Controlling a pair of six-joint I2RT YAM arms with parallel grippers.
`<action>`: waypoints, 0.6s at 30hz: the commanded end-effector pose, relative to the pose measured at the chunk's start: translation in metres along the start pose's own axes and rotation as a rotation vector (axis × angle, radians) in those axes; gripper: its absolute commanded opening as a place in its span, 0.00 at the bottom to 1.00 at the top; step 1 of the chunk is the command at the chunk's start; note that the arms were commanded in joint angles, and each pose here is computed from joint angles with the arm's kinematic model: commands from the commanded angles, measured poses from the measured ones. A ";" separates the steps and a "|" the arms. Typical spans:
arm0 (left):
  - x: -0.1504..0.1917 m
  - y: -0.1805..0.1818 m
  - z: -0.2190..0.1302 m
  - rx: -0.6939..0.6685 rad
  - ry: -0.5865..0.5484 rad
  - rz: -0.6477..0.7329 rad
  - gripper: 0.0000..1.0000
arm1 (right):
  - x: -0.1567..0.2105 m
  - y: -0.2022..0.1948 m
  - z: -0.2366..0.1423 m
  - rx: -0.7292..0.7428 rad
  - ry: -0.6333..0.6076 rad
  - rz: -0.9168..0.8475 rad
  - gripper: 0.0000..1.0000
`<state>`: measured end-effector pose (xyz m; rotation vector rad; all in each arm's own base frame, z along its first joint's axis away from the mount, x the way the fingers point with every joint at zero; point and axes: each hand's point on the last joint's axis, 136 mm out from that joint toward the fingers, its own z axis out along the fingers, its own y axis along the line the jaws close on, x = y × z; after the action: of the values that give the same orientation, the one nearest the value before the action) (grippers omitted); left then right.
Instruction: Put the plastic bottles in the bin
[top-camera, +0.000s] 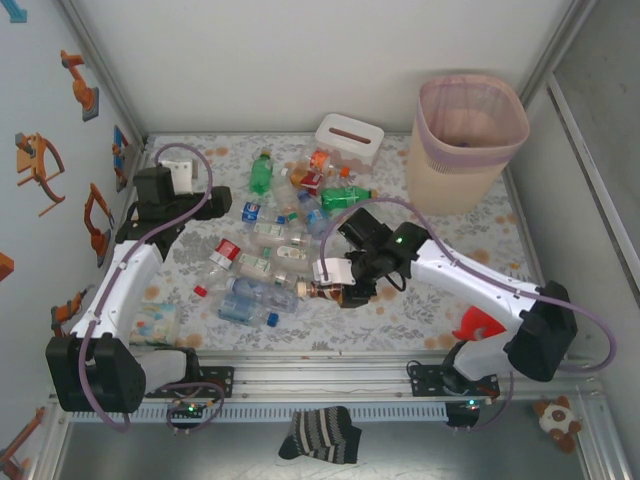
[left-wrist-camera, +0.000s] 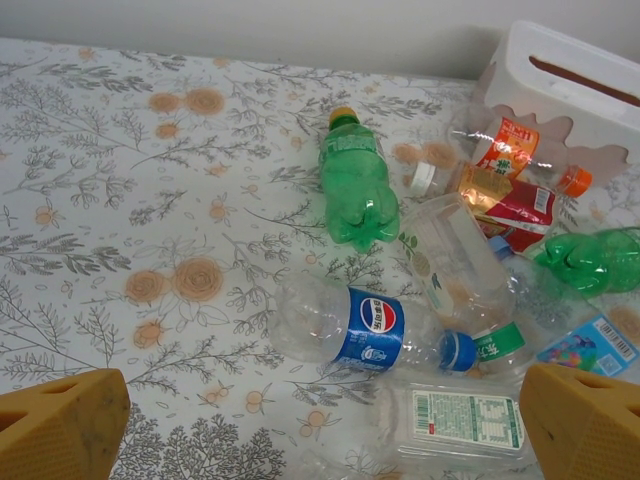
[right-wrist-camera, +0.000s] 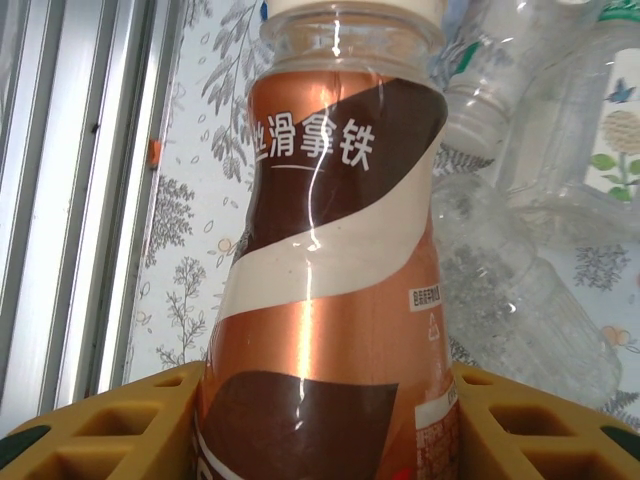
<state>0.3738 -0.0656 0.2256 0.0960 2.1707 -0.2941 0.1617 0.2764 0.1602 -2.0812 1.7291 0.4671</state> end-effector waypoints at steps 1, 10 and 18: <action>0.003 -0.004 -0.003 0.003 0.004 0.025 1.00 | -0.019 -0.007 -0.022 0.045 -0.094 0.047 0.46; 0.002 -0.008 -0.004 0.012 0.002 0.031 1.00 | -0.032 -0.068 -0.082 0.253 -0.256 0.292 0.42; -0.003 -0.013 -0.009 0.035 -0.013 0.026 1.00 | -0.016 -0.141 -0.145 0.455 -0.348 0.613 0.40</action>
<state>0.3719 -0.0723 0.2270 0.1187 2.1667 -0.3014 0.2701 0.2504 0.2806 -1.2959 1.9377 0.4939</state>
